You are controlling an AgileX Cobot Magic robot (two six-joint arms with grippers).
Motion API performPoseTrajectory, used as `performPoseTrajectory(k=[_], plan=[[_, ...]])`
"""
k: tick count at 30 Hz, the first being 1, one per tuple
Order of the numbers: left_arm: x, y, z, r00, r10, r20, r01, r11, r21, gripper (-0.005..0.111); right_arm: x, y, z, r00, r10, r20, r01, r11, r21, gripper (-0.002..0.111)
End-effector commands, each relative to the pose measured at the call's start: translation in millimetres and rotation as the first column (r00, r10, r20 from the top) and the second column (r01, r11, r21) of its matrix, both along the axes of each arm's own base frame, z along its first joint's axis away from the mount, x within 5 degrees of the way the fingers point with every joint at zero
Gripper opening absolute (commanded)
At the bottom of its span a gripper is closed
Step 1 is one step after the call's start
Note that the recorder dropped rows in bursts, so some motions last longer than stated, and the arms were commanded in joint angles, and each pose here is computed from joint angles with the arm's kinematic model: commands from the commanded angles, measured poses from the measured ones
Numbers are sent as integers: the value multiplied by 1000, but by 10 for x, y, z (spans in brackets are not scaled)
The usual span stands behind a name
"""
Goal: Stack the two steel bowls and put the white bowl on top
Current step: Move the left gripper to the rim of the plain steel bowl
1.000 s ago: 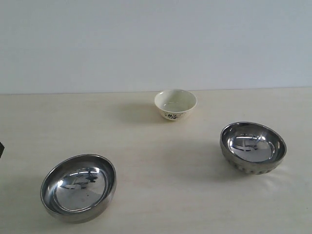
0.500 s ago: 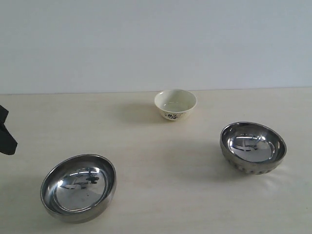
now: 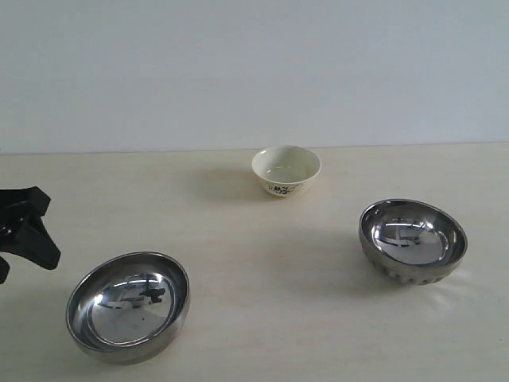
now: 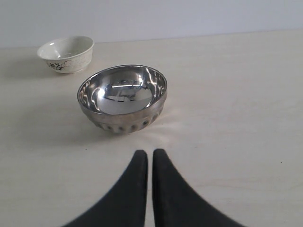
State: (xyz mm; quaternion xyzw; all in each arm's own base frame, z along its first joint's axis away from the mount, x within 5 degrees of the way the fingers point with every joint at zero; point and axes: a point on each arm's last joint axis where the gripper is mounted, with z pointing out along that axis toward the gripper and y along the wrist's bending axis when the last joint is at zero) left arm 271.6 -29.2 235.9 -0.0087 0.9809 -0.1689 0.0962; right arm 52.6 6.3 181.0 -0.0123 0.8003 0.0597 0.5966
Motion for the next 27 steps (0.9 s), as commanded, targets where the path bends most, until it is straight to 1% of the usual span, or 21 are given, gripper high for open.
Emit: performPoseTrajectory(k=[1, 6, 12, 15, 27], plan=[[96, -21, -107, 1000, 3, 11, -3, 999, -37, 62, -1, 0, -9, 1000, 0, 5, 0, 1000, 0, 0], [181, -11, -267, 1000, -16, -2, 16, 1000, -22, 62, -1, 0, -9, 1000, 0, 5, 0, 1000, 0, 0], [241, -18, -499, 997, -18, -80, 16, 1000, -23, 62, -1, 0, -9, 1000, 0, 5, 0, 1000, 0, 0], [261, -69, -605, 993, -31, -111, 28, 999, -25, 62, -1, 0, -9, 1000, 0, 5, 0, 1000, 0, 0], [344, -258, -868, 991, -51, -120, 52, 999, 1, 62, -1, 0, -9, 1000, 0, 5, 0, 1000, 0, 0]])
